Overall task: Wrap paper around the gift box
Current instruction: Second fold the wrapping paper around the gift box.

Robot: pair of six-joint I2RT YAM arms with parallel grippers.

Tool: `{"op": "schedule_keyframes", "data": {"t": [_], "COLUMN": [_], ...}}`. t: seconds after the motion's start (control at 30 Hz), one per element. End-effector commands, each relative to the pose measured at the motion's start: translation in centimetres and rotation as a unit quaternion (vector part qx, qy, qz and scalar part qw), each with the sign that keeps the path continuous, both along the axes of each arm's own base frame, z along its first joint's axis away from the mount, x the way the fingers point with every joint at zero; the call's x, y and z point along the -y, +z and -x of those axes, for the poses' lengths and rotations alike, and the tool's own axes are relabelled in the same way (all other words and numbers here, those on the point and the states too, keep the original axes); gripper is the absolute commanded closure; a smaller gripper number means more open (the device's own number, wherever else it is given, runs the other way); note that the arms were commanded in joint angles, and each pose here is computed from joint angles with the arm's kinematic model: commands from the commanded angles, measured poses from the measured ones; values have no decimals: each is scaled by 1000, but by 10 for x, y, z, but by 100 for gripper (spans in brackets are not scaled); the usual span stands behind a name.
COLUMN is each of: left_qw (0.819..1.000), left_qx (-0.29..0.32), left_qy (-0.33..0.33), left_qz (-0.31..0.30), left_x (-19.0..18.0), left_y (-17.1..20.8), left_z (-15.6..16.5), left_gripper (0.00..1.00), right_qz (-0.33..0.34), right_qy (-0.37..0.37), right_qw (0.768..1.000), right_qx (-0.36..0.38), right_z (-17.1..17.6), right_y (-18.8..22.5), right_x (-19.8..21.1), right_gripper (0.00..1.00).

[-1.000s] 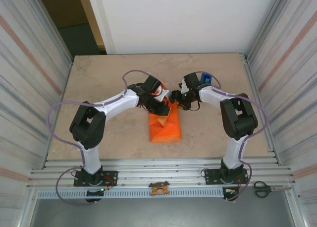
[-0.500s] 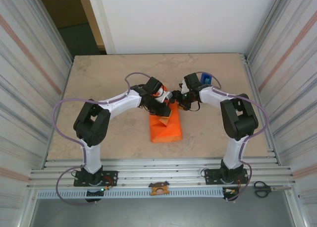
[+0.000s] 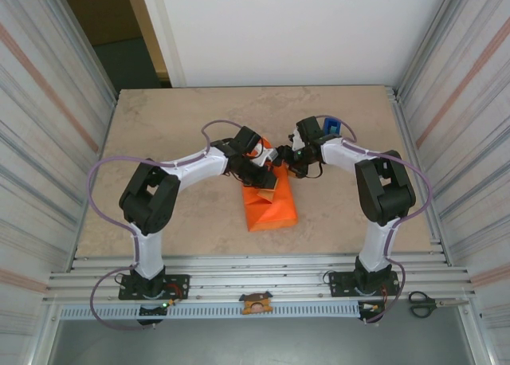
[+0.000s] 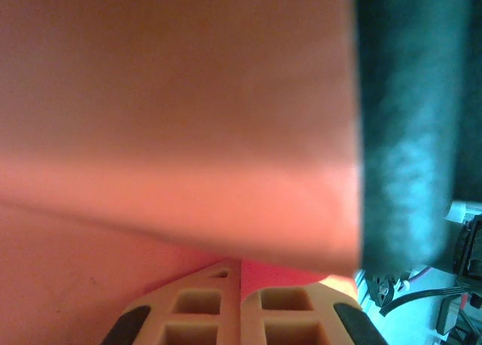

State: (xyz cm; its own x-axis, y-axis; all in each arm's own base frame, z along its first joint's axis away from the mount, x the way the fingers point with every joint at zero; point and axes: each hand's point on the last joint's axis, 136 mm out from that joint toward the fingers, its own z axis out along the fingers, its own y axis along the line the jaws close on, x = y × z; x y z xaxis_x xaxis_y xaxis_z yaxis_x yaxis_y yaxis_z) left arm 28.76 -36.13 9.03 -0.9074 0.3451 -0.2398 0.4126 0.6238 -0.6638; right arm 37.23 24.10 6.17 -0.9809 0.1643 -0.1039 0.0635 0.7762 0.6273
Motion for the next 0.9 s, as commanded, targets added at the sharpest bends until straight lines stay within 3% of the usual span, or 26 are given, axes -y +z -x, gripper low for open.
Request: {"op": "schedule_keyframes", "data": {"t": [0.0, 0.43, 0.53, 0.67, 0.87], "left_qw": [999, 999, 999, 999, 1000], "left_qx": [-15, -19, -18, -19, -23], "left_qy": [2, 8, 8, 7, -3], "left_qz": [-30, -39, -41, -36, -20], "left_x": [0, -4, -4, -3, 2], "left_y": [-36, -42, -42, -42, -41], "left_z": [7, 7, 6, 7, 9], "left_gripper": [100, 95, 88, 70, 52], "right_qz": [28, 13, 7, 0, -52], "right_qy": [-21, -72, -80, -88, -65], "right_qw": [998, 997, 997, 996, 996], "right_qx": [-46, -17, -12, 3, 12], "right_z": [11, -11, -12, -10, -5], "right_y": [-12, 19, 25, 37, 49], "right_x": [18, 61, 69, 77, 63], "right_gripper": [22, 18, 18, 18, 17]}}
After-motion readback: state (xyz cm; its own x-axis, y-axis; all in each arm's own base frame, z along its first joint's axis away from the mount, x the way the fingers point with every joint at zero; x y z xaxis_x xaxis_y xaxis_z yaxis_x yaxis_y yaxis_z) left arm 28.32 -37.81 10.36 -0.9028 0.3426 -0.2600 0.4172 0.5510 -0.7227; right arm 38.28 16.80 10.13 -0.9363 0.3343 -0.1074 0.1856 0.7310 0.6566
